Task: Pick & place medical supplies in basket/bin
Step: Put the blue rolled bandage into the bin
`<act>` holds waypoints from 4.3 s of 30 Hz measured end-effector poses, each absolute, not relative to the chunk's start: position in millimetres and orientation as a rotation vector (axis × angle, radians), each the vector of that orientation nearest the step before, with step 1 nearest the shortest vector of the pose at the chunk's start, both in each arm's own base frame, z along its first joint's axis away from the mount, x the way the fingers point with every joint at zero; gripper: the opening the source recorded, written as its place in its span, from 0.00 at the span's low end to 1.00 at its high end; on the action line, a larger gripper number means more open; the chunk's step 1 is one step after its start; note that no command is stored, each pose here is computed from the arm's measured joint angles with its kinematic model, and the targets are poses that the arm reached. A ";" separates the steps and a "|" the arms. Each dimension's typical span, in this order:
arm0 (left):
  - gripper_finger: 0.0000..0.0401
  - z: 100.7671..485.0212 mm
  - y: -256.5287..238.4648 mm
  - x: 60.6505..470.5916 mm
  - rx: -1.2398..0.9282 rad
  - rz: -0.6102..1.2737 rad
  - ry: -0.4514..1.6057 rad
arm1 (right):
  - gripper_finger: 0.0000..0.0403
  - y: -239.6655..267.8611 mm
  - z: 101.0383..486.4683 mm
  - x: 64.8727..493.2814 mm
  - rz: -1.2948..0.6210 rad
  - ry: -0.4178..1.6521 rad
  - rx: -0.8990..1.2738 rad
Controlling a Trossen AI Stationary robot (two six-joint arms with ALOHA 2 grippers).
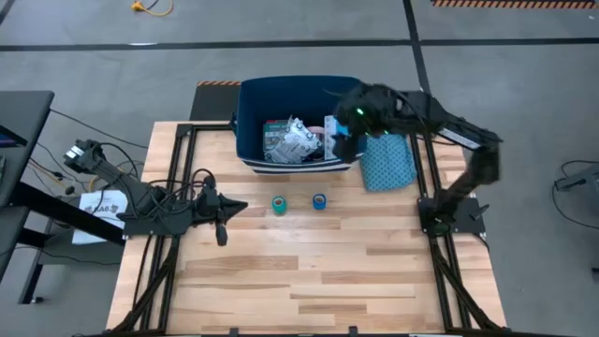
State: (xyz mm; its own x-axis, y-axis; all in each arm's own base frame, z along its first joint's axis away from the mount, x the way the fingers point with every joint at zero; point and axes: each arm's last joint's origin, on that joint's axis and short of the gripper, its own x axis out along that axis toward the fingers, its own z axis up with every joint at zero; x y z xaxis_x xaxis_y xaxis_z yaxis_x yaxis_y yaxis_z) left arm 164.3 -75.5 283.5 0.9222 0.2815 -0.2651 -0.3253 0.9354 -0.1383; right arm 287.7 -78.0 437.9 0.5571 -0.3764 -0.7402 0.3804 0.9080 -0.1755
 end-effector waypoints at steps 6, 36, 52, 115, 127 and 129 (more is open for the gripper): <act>0.00 283.5 -75.2 164.3 -0.184 0.319 0.243 | 0.59 -63.1 377.8 232.5 -0.504 0.669 0.142; 0.00 282.4 -61.0 171.5 -0.226 0.338 0.264 | 0.59 34.6 185.2 276.5 -0.403 0.653 0.289; 0.00 281.3 -60.9 171.1 -0.218 0.338 0.275 | 0.74 38.9 184.5 275.5 -0.501 0.609 0.271; 0.00 280.1 -54.6 174.0 -0.226 0.311 0.303 | 0.77 23.6 108.2 311.1 -0.610 0.635 0.340; 0.00 280.1 -54.6 174.1 -0.226 0.310 0.304 | 0.31 26.1 109.5 312.0 -0.598 0.619 0.346; 0.00 280.1 -54.8 174.1 -0.227 0.305 0.305 | 0.26 28.4 111.4 313.9 -0.587 0.604 0.351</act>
